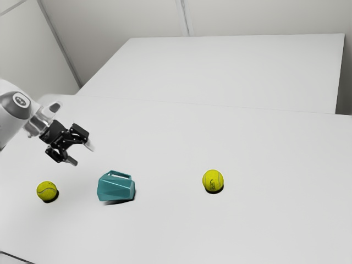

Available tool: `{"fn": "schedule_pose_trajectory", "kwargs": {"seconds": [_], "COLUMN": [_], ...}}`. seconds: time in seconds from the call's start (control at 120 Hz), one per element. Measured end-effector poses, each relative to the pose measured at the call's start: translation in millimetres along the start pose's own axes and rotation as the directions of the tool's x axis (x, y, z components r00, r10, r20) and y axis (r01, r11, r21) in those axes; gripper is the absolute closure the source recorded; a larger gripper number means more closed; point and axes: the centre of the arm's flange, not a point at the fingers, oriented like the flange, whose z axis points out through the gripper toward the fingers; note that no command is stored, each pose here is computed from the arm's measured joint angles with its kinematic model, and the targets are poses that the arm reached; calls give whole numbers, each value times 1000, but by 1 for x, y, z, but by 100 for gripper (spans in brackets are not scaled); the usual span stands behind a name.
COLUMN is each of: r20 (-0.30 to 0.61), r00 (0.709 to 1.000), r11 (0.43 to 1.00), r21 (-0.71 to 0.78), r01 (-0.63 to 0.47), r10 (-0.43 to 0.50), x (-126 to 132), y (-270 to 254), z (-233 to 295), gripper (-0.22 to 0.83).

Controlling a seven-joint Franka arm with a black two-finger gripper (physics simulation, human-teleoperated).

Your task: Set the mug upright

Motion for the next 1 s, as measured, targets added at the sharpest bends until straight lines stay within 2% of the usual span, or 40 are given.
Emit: {"fn": "schedule_pose_trajectory", "kwargs": {"seconds": [0.442, 1.0], "r20": [-10, -52], "r00": [999, 989], "r11": [973, 903], "r21": [-230, -403], "r01": [-39, -150], "r10": [37, 141], "x": [-8, -15], "y": [-44, -53], "z": [73, 110], "gripper": [2, 3]}}
